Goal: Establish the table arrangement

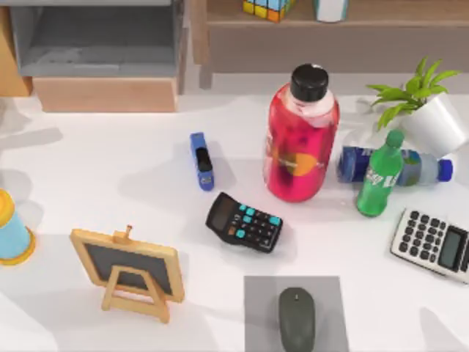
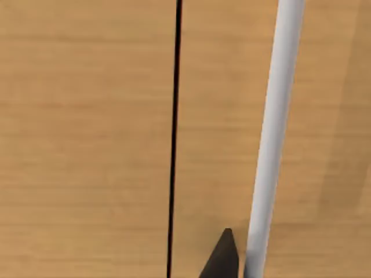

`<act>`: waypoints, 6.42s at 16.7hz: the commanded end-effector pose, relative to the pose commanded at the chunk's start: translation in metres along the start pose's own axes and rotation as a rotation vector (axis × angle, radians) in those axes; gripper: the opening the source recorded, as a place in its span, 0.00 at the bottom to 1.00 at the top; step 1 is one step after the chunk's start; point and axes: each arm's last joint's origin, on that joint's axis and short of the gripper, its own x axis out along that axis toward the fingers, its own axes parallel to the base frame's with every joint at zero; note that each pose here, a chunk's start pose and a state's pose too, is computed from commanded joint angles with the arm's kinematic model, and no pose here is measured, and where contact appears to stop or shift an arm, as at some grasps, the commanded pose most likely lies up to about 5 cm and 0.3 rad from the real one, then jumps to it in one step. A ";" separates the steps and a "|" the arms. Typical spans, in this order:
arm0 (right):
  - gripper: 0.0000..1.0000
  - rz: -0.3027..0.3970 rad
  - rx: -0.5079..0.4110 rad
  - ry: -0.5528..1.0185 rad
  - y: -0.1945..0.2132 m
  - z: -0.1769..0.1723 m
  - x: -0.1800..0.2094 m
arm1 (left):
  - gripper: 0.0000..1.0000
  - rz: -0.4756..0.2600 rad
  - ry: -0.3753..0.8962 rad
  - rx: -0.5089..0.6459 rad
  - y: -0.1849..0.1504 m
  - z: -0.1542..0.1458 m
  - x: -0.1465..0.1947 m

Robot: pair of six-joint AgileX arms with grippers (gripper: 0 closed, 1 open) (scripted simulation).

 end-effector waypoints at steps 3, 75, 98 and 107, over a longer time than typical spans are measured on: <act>1.00 0.000 0.000 0.000 0.000 0.000 0.000 | 1.00 0.000 0.000 0.000 0.000 0.000 0.000; 1.00 0.000 0.000 0.000 0.000 0.000 0.000 | 1.00 0.022 -0.036 -1.560 0.101 0.580 -0.012; 1.00 0.000 0.000 0.000 0.000 0.000 0.000 | 0.00 0.022 -0.035 -1.560 0.101 0.580 -0.011; 1.00 0.000 0.000 0.000 0.000 0.000 0.000 | 0.00 0.003 -0.034 -1.543 0.106 0.584 -0.043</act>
